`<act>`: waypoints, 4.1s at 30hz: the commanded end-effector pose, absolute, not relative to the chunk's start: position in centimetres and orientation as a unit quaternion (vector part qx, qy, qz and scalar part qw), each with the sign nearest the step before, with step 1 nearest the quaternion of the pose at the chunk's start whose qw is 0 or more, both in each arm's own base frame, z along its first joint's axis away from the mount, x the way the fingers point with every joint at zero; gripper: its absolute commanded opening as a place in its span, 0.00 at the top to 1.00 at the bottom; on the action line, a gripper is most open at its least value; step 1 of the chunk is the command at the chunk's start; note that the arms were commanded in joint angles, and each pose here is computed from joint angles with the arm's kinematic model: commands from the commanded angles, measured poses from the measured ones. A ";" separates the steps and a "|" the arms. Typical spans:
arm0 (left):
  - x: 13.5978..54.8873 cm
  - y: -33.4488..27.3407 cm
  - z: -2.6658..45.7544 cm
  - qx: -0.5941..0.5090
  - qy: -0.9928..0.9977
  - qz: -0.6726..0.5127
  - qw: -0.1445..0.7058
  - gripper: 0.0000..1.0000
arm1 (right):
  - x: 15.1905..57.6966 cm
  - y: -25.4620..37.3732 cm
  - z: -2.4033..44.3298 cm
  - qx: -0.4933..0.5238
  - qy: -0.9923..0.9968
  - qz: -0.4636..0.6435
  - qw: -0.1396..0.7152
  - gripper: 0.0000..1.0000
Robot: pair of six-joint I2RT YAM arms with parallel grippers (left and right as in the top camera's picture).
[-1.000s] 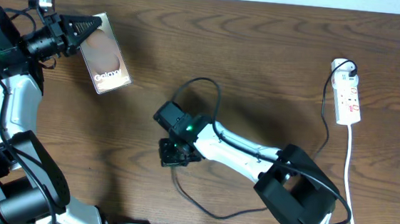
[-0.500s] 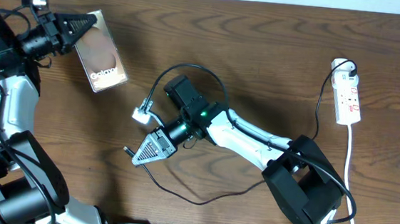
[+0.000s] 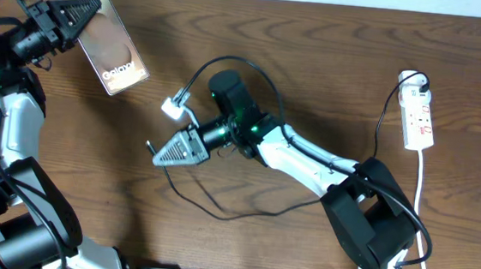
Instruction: Plug charger to phone and switch on socket
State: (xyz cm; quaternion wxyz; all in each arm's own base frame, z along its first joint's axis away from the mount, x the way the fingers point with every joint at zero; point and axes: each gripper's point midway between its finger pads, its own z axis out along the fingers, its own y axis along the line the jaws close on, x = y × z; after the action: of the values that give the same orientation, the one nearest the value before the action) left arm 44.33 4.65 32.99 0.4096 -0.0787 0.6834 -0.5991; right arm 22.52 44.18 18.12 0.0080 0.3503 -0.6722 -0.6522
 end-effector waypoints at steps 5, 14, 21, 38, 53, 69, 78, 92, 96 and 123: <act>44.2 4.9 34.1 -0.099 0.676 -0.606 0.407 0.93 | 25.5 43.7 16.2 0.268 -0.737 -0.620 0.011 0.99; 43.9 4.6 33.9 -0.086 0.680 -0.607 0.402 0.93 | 29.2 36.3 5.0 0.121 -0.923 -0.364 -0.004 0.99; 43.9 4.6 33.9 -0.082 0.681 -0.606 0.403 0.93 | 28.7 27.2 0.2 0.063 -0.991 -0.118 -0.001 0.99; 43.7 4.5 33.8 -0.076 0.683 -0.606 0.401 0.93 | 29.4 25.2 -0.2 0.037 -0.998 -0.045 -0.034 0.13; 43.7 4.4 33.8 -0.075 0.684 -0.606 0.399 0.93 | 26.7 25.9 -1.7 -0.004 -0.999 -0.039 -0.015 0.73; 43.6 4.4 33.8 -0.074 0.684 -0.607 0.399 0.93 | 28.5 25.2 -1.8 -0.021 -0.998 -0.044 -0.038 0.71; 43.6 4.4 33.8 -0.074 0.684 -0.607 0.399 0.93 | 27.3 26.6 -1.7 -0.001 -0.998 -0.069 -0.016 0.99; 43.6 4.4 33.8 -0.074 0.684 -0.607 0.398 0.93 | 22.3 41.9 14.4 0.300 -0.712 -0.631 0.065 0.99; 43.7 4.4 33.8 -0.075 0.683 -0.606 0.399 0.93 | 23.1 42.6 16.5 0.307 -0.689 -0.655 0.045 0.99; 45.1 0.4 34.2 -0.073 0.675 -0.622 0.390 0.92 | 30.7 41.5 25.2 0.252 -0.634 -0.723 -0.110 0.99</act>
State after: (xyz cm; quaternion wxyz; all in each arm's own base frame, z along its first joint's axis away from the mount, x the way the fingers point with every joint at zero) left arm 44.77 0.86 33.07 0.3703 -0.0726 0.6827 -0.6257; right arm 30.28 41.57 24.72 -0.1124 0.2639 -0.6342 -0.7180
